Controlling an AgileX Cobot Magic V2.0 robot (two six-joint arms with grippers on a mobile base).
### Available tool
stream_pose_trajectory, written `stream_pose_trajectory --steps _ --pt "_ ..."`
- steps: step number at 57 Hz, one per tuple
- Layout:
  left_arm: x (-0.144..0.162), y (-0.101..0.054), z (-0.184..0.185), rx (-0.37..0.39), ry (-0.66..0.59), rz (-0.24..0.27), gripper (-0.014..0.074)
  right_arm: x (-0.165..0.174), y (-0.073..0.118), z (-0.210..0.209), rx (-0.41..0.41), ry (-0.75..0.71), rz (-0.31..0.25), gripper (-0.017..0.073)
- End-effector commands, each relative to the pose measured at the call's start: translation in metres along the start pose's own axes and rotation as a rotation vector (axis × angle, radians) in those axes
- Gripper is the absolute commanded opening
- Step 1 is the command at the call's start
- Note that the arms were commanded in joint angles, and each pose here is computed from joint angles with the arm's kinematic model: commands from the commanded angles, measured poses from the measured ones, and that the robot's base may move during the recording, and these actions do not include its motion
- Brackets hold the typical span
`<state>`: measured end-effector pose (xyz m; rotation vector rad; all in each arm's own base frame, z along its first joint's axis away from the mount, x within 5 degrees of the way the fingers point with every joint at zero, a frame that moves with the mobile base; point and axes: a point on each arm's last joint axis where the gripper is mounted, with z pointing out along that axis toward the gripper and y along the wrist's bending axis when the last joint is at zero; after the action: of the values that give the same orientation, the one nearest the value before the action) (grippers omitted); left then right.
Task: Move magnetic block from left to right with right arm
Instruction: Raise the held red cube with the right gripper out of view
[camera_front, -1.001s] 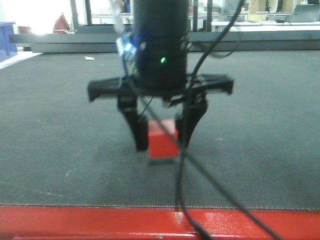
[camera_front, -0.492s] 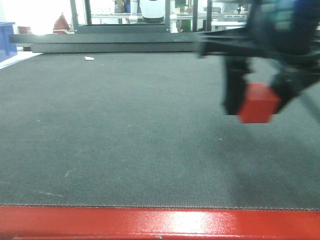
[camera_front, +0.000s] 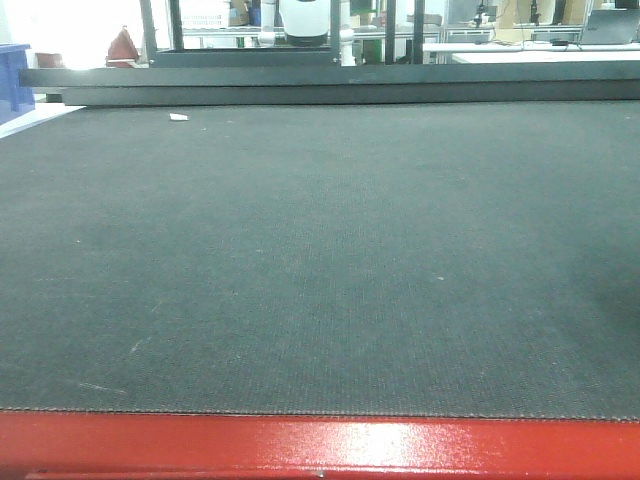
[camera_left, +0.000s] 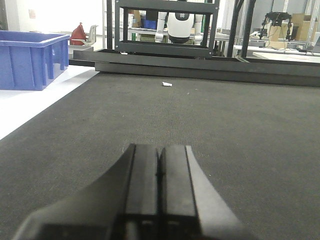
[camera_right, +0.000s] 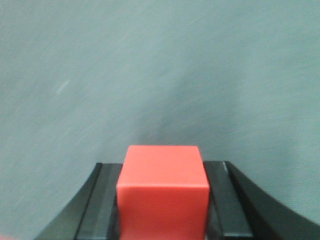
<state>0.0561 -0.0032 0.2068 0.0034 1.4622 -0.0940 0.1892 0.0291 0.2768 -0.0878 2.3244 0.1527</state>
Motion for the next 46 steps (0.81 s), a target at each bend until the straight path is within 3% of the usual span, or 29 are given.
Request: stream_pose_trajectory --steps 1,14,29,46 --pt "-0.006 0.001 -0.001 -0.006 -0.093 -0.002 -0.0126 -0.012 -0.008 -0.019 0.031 -0.225 0.017 0.0307" --pt "-0.006 0.001 -0.001 -0.006 -0.093 -0.002 -0.0126 0.006 -0.017 -0.052 0.082 -0.446 0.039 0.0307" --pt "-0.006 0.001 -0.001 -0.006 -0.093 -0.002 -0.0126 0.036 -0.015 -0.085 0.131 -0.668 -0.077 0.0307" --pt "-0.006 0.001 -0.001 -0.006 -0.093 -0.002 -0.0126 0.056 -0.010 -0.126 0.131 -0.893 -0.090 0.0307"
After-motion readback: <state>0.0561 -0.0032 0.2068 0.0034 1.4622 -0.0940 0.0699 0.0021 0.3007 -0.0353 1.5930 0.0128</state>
